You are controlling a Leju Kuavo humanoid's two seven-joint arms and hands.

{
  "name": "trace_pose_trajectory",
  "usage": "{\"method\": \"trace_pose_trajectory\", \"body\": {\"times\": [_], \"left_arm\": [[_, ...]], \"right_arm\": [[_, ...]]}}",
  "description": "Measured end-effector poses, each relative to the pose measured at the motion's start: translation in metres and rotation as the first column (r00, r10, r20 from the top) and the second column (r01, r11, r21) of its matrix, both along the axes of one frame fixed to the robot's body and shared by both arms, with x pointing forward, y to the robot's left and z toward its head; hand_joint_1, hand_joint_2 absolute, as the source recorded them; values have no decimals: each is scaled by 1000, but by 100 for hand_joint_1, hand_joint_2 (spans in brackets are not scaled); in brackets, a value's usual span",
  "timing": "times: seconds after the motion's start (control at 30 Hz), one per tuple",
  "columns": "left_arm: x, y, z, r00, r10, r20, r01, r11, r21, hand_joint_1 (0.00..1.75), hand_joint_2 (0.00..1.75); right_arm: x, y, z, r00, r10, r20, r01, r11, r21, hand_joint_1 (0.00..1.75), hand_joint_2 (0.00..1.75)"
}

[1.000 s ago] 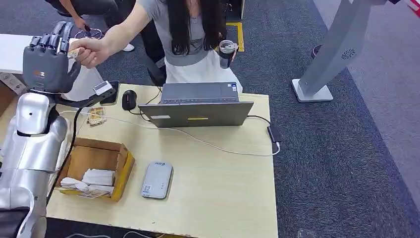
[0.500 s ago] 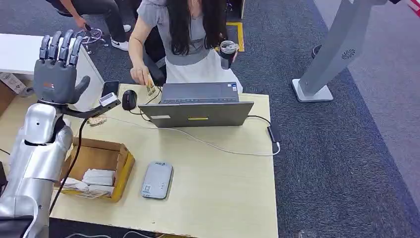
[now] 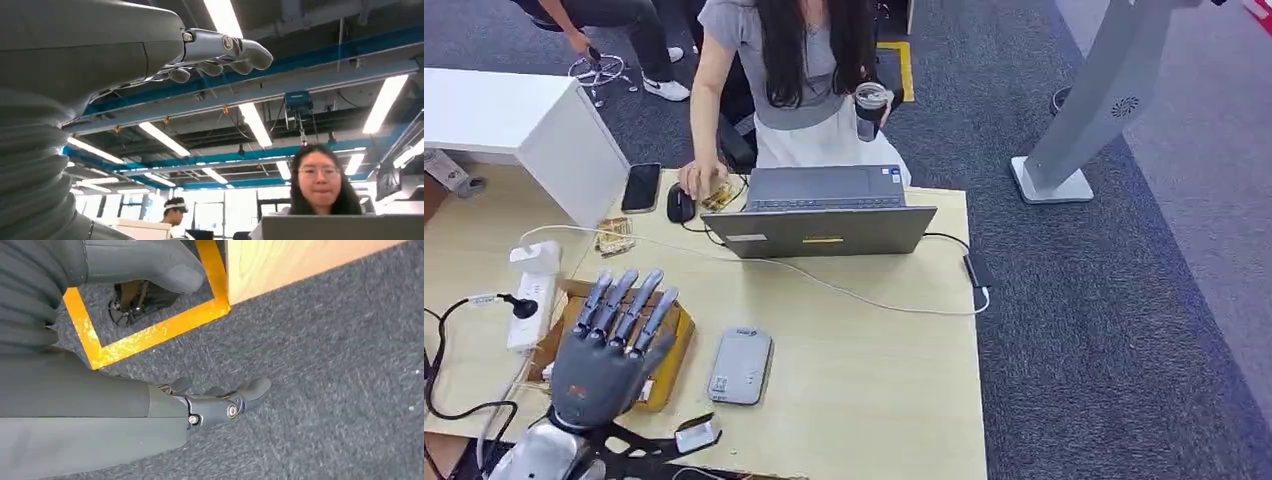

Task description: Pass the card to the sensor for recognition and then transmit it.

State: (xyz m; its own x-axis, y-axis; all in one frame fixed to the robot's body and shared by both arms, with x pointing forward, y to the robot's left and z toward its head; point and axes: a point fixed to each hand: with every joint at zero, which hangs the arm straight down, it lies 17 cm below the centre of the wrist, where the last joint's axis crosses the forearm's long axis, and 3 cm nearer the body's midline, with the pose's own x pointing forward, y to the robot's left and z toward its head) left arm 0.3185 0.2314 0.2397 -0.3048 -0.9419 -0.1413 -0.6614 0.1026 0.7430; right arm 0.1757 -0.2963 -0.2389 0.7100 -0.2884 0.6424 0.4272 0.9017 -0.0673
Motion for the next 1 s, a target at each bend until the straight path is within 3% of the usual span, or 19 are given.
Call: {"method": "trace_pose_trajectory", "body": {"times": [0.2,0.33,0.7,1.0], "left_arm": [[-43,-10,1,999,-25,-35,23,999,-43,0,175],[-57,-14,3,998,-35,-47,32,997,-63,0,175],[-64,-15,6,998,-39,-51,35,996,-80,0,175],[-81,-14,-19,986,-29,-164,7,991,-130,0,175]], "right_arm": [[-2,-4,1,1000,-22,8,22,1000,-3,0,175],[-4,-5,0,1000,-28,6,28,1000,-3,0,175],[-4,-5,0,999,-33,8,33,999,-4,0,175],[-10,-9,0,998,-58,8,58,998,-5,0,175]]}}
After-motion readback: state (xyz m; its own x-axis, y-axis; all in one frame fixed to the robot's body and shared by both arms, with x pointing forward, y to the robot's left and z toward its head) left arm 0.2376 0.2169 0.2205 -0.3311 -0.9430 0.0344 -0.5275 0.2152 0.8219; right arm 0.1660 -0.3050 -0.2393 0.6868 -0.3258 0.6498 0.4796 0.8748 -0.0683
